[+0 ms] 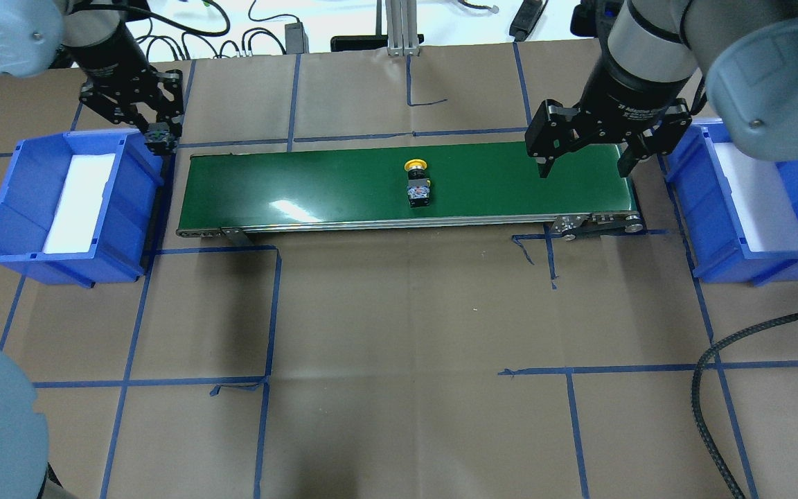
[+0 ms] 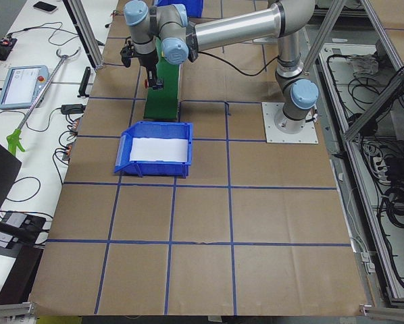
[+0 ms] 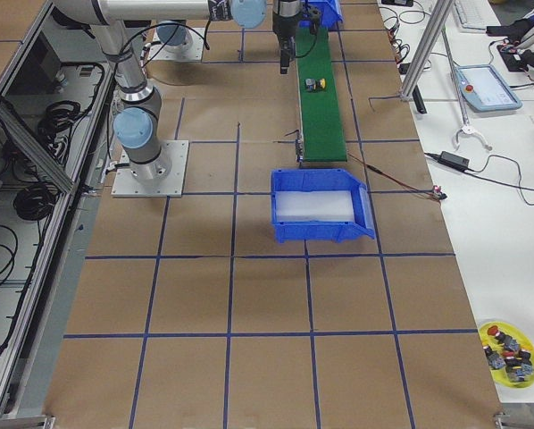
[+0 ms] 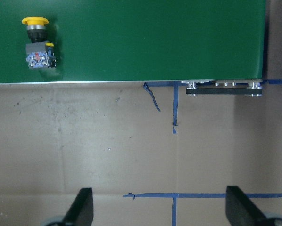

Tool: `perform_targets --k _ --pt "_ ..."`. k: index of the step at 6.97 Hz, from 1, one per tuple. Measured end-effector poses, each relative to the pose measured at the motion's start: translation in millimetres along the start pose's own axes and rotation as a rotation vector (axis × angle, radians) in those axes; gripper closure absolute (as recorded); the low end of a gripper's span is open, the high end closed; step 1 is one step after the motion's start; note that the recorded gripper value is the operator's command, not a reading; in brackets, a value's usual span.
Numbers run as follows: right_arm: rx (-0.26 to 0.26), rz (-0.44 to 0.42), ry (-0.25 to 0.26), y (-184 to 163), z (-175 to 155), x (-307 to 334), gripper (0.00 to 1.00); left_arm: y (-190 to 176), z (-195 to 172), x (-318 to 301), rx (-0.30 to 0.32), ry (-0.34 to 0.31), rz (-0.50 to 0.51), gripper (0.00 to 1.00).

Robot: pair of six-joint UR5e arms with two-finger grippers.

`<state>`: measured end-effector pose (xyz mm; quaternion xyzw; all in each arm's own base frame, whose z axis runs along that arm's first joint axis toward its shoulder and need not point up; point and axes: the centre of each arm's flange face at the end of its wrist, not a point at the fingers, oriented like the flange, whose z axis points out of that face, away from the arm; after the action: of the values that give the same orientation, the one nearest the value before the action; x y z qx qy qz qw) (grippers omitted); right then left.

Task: Transport two buttons from left to right
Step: 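Carry the red button to the belt and release it with the left gripper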

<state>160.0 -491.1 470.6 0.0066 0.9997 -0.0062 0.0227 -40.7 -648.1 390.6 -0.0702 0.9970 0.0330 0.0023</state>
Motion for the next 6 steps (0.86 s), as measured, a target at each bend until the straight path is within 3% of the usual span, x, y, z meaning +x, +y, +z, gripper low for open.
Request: perform_targets --k 3,6 --pt "0.071 0.004 -0.001 -47 37 -1 0.0 12 53 29 -0.006 -0.002 -0.06 0.95" --pt "0.089 0.005 -0.008 -72 61 -3 0.0 19 122 29 0.079 0.0 -0.067 0.91"
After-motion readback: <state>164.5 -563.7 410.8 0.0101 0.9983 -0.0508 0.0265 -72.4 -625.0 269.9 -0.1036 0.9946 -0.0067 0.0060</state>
